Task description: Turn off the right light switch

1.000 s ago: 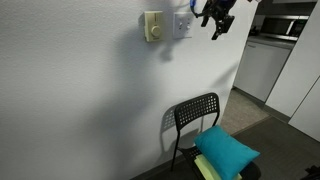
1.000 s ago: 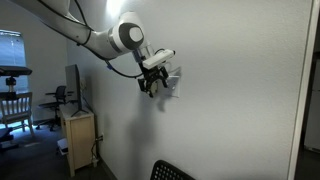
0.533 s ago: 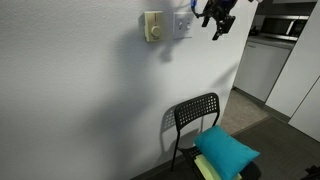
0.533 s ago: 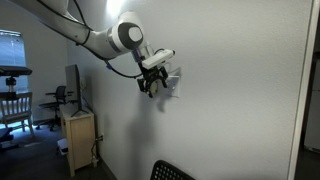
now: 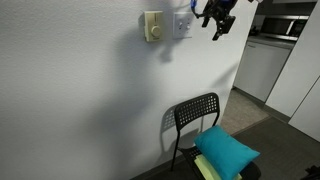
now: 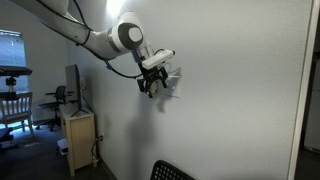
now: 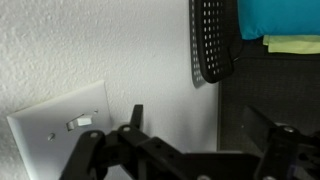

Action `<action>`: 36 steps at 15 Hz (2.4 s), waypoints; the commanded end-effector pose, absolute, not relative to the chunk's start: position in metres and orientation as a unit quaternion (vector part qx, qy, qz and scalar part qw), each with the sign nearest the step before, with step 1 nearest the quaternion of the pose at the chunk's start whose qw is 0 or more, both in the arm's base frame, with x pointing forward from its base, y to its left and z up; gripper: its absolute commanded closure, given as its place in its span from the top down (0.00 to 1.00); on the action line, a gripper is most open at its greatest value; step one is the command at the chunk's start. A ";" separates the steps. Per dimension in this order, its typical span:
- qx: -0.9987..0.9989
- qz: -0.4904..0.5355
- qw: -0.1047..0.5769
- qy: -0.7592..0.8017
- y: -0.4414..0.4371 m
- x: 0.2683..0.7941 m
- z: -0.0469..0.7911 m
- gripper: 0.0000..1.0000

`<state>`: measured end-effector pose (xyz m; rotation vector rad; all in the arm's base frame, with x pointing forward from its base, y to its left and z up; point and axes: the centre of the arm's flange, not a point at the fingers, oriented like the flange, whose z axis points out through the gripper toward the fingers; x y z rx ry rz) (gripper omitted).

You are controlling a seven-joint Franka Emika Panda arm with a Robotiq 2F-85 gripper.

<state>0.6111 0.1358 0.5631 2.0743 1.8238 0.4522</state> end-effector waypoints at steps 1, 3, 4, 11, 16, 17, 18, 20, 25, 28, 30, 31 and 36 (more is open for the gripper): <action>0.734 0.153 0.170 0.639 0.130 0.599 0.562 1.00; 0.734 0.153 0.170 0.639 0.130 0.599 0.562 1.00; 0.734 0.153 0.170 0.639 0.130 0.599 0.562 1.00; 0.734 0.153 0.170 0.639 0.130 0.599 0.562 1.00; 0.734 0.153 0.170 0.639 0.130 0.599 0.561 1.00; 0.734 0.153 0.170 0.639 0.130 0.599 0.561 1.00; 0.734 0.153 0.170 0.639 0.130 0.599 0.561 1.00; 0.734 0.153 0.170 0.639 0.130 0.599 0.561 1.00; 0.730 0.159 0.170 0.642 0.136 0.611 0.562 1.00; 0.730 0.159 0.170 0.643 0.137 0.611 0.562 1.00; 0.730 0.159 0.170 0.643 0.137 0.611 0.562 1.00; 0.730 0.159 0.170 0.643 0.137 0.611 0.562 1.00; 0.730 0.159 0.170 0.643 0.137 0.611 0.562 1.00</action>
